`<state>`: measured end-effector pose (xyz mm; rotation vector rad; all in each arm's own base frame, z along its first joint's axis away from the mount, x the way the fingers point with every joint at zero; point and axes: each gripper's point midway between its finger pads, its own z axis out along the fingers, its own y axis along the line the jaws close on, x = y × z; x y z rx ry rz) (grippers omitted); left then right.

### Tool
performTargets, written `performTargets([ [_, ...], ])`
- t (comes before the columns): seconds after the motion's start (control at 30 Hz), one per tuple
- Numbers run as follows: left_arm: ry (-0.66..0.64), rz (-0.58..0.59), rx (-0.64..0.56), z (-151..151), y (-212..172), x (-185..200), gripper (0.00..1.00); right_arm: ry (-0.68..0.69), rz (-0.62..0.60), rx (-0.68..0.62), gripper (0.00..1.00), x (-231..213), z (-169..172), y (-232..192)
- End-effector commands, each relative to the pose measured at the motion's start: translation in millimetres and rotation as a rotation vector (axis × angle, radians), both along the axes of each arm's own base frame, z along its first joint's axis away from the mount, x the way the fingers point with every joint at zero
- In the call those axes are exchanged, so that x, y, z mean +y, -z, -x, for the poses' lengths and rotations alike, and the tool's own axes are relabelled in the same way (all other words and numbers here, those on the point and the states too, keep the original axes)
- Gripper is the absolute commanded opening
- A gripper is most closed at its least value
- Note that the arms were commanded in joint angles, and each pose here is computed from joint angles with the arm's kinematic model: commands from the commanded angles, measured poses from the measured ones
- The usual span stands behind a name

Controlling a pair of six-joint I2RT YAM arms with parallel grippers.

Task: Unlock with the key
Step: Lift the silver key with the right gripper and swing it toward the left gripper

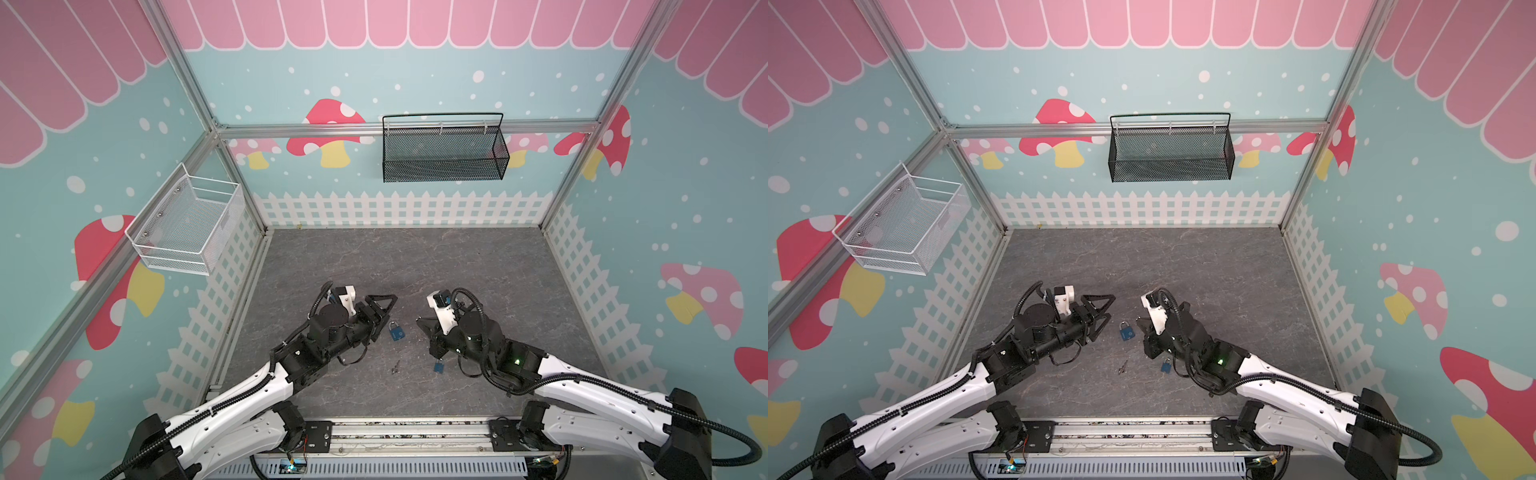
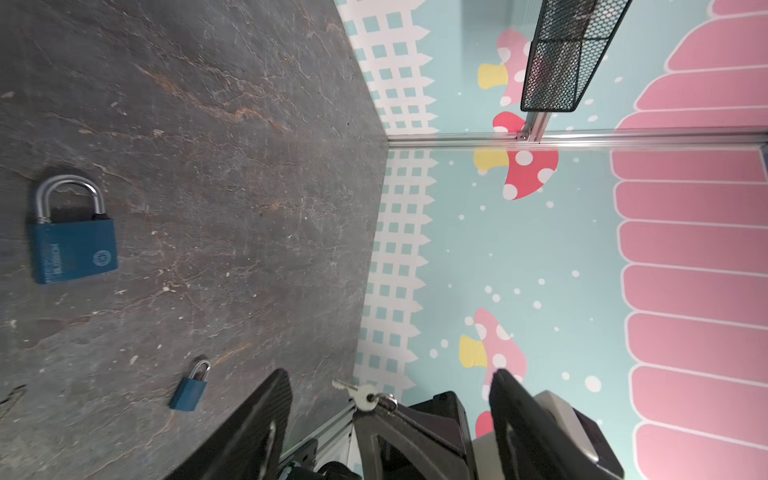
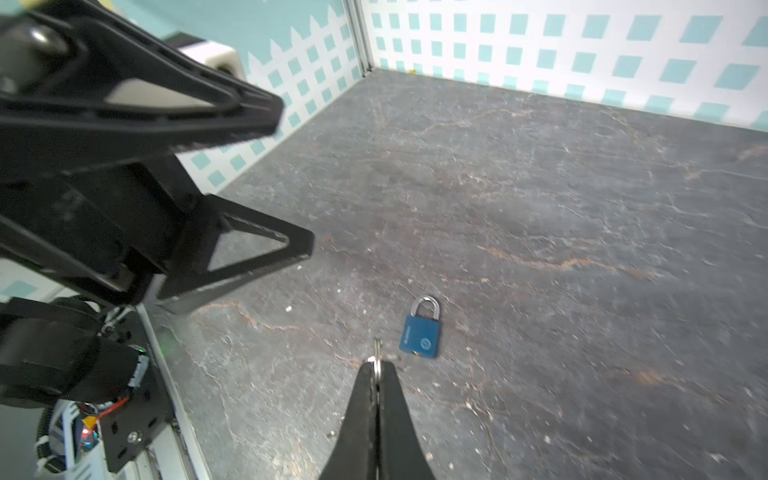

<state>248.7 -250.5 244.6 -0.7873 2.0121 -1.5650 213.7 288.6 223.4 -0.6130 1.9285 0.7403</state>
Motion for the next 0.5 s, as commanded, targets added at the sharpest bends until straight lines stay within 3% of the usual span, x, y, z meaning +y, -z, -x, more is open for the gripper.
performTargets([
  [0.0,-0.073,0.148,0.084,-11,-3,-1,0.75,-0.069,-0.109,-0.054,0.0,20,-2,-36],
  [0.17,-0.11,0.253,0.123,-18,-6,-4,0.75,-0.091,-0.176,-0.068,0.0,36,-11,-55],
  [0.47,-0.163,0.339,0.101,-23,-19,1,0.73,-0.126,-0.212,-0.069,0.0,54,-20,-59],
])
